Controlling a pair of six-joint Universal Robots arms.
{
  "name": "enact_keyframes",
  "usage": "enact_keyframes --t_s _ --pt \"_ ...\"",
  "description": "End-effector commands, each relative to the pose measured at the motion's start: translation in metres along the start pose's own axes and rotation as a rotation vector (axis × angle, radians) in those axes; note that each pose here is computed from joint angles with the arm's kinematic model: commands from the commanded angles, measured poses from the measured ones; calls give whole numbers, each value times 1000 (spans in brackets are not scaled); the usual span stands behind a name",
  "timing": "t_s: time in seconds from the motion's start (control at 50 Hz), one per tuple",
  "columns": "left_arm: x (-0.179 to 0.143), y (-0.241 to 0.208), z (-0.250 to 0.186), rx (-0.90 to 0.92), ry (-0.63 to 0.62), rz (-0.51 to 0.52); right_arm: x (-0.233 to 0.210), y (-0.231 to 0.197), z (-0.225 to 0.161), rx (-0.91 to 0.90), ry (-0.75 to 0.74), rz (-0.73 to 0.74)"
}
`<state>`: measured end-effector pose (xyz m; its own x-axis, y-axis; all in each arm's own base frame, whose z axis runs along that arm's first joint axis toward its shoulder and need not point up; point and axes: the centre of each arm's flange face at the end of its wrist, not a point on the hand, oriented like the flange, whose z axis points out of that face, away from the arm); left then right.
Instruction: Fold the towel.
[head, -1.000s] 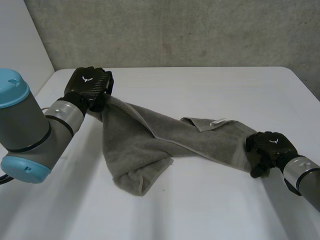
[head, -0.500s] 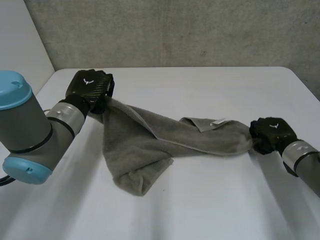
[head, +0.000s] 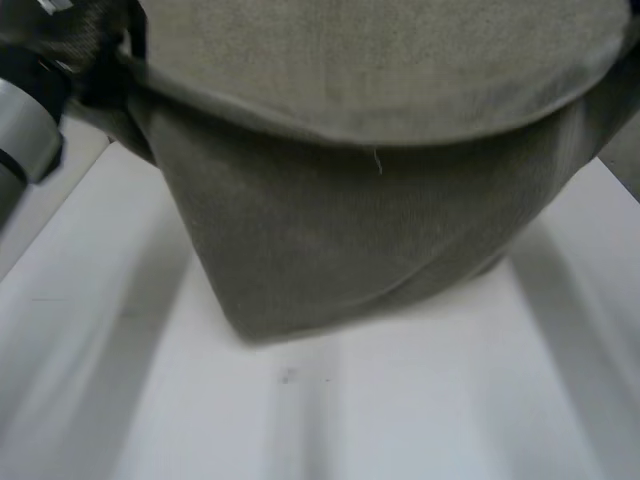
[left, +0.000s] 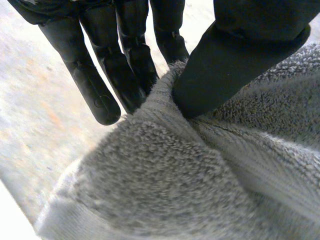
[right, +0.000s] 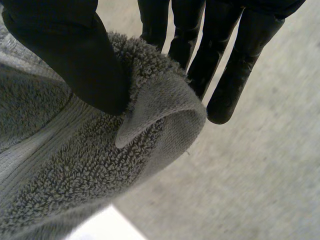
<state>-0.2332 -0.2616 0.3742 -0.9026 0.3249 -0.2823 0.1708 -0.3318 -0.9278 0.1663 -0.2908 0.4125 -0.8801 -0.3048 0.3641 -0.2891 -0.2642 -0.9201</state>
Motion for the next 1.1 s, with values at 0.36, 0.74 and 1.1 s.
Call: enact_keyframes --t_s 0.36,0.74,1.1 --pt "6 135 55 -321 56 101 -58 125 90 -299 -146 -104" --pt "-33 43 102 477 -207 24 -29 36 111 333 164 7" --pt "26 216 -7 -405 11 -9 -119 224 49 -493 -296 -17"
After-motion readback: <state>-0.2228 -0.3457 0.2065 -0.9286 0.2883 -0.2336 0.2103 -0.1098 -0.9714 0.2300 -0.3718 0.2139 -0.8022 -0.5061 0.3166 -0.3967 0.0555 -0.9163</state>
